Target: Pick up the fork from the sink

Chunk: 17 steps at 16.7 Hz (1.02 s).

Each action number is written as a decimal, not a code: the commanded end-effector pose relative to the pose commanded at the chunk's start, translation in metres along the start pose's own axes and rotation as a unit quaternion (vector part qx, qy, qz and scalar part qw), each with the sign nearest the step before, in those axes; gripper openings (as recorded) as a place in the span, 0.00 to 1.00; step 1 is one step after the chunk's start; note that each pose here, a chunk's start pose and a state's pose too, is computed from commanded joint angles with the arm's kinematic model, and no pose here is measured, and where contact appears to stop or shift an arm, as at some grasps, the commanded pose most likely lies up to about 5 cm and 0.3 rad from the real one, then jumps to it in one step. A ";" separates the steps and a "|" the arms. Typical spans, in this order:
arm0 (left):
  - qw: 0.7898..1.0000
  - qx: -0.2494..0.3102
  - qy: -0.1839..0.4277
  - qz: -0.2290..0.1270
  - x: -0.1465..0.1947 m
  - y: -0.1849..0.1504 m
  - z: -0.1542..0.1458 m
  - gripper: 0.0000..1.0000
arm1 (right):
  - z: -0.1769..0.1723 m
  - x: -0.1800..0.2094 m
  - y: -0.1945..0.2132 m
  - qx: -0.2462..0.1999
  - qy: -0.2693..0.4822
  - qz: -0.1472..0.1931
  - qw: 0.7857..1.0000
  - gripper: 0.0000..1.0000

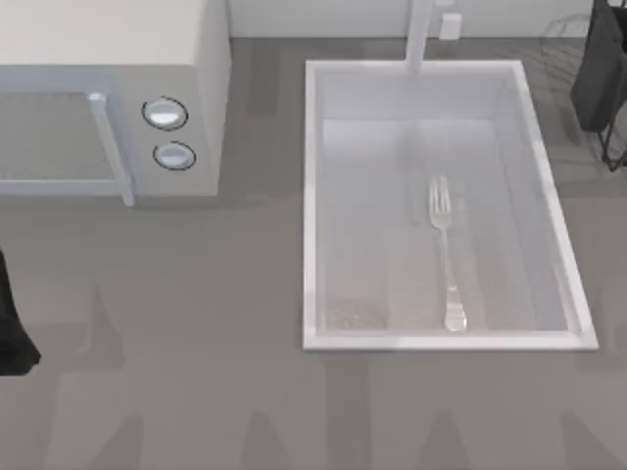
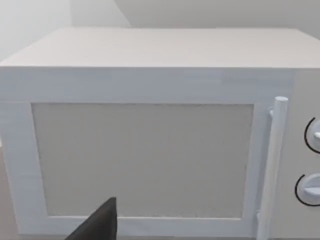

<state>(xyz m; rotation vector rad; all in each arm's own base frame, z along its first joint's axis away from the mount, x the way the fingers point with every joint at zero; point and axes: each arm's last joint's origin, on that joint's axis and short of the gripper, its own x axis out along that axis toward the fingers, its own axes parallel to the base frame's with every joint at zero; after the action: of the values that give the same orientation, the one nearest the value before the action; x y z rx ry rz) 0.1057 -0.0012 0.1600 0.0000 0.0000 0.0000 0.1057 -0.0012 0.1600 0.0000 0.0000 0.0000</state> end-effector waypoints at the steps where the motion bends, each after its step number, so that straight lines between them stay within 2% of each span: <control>1: 1.000 0.000 0.000 0.000 0.000 0.000 0.000 1.00 | 0.000 0.000 0.000 0.000 0.000 0.000 1.000 1.00; 12: 1.000 0.000 0.000 0.000 0.000 0.000 0.000 1.00 | 0.000 0.000 0.000 0.000 0.000 0.000 1.000 1.00; 17: 1.000 0.000 0.000 0.000 0.000 0.000 0.000 1.00 | 0.025 0.002 0.002 0.013 0.044 0.009 0.999 1.00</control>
<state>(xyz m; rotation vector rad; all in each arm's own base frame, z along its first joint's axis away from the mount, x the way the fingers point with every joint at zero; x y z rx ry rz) 0.1057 -0.0012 0.1600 0.0000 0.0000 0.0000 0.1082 0.0011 0.1850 0.0266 0.0878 0.0188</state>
